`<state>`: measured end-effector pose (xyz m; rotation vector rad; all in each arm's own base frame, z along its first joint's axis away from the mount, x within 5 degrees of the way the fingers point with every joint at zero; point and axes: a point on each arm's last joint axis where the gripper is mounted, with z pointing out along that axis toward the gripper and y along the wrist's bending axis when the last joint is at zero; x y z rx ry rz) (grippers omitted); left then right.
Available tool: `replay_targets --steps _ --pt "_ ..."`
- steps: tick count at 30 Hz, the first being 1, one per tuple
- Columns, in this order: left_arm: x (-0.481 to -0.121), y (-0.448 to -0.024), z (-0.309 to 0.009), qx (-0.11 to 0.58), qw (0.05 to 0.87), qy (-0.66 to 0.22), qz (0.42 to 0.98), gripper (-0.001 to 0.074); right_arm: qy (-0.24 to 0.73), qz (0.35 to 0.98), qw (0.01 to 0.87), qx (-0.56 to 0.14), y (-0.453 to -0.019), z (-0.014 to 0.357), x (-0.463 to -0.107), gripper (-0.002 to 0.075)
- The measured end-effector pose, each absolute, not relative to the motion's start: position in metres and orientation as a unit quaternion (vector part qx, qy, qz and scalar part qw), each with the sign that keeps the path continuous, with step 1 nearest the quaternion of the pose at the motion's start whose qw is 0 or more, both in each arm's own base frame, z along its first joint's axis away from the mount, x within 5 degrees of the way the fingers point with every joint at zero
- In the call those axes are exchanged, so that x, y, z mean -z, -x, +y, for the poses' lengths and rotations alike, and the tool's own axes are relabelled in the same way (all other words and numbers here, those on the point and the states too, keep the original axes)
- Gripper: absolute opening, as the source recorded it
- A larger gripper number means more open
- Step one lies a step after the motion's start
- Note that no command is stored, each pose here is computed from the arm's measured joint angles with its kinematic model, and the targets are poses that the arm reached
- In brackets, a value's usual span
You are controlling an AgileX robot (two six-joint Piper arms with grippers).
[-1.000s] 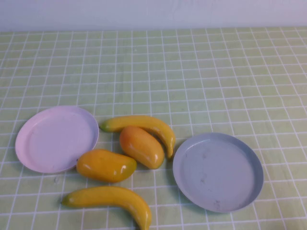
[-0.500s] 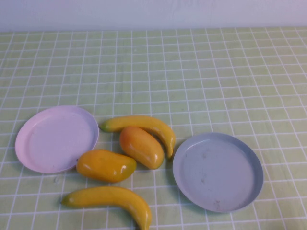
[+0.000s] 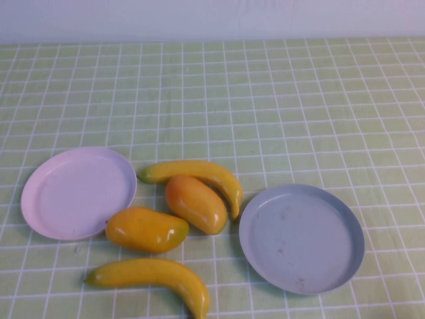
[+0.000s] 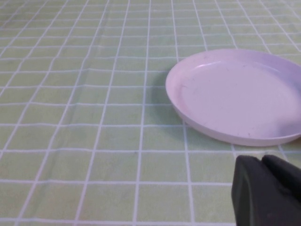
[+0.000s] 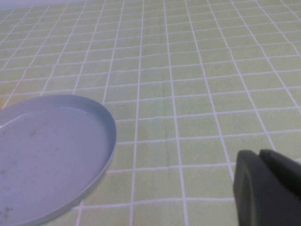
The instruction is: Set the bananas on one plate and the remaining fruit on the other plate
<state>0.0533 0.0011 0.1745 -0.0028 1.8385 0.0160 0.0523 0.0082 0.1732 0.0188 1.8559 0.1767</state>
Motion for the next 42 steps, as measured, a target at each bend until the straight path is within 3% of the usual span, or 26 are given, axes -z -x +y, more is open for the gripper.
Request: replay_targets --steps 6,15,20,24,34,38,42 --pt "-0.179 -0.054 -0.003 0.060 0.622 0.052 0.779 -0.0005 -0.008 0.799 0.596 -0.076 -0.052 0.008 -0.173 -0.0016" --pt "-0.193 -0.056 -0.005 0.207 0.652 0.184 0.706 -0.0005 -0.008 0.799 0.596 -0.076 -0.052 0.008 -0.173 -0.0016" --pt "-0.199 -0.057 -0.003 0.218 0.676 0.198 0.675 -0.0005 -0.008 0.799 0.596 -0.076 -0.052 0.008 -0.173 -0.0016" --pt "-0.202 -0.055 -0.005 0.225 0.657 0.194 0.693 -0.0005 -0.008 0.799 0.596 -0.076 -0.052 0.008 -0.173 -0.0016" --pt "-0.268 -0.079 -0.021 0.168 0.495 0.053 0.851 -0.0005 -0.008 0.799 0.596 -0.076 -0.052 0.008 -0.173 -0.0015" --pt "-0.284 -0.102 -0.028 0.141 0.394 -0.067 0.906 -0.0005 -0.008 0.799 0.596 -0.076 -0.052 0.008 -0.173 -0.0016" --pt "-0.295 -0.129 -0.033 0.137 0.314 -0.174 0.923 -0.0005 -0.008 0.799 0.596 -0.076 -0.052 0.008 -0.173 -0.0015"
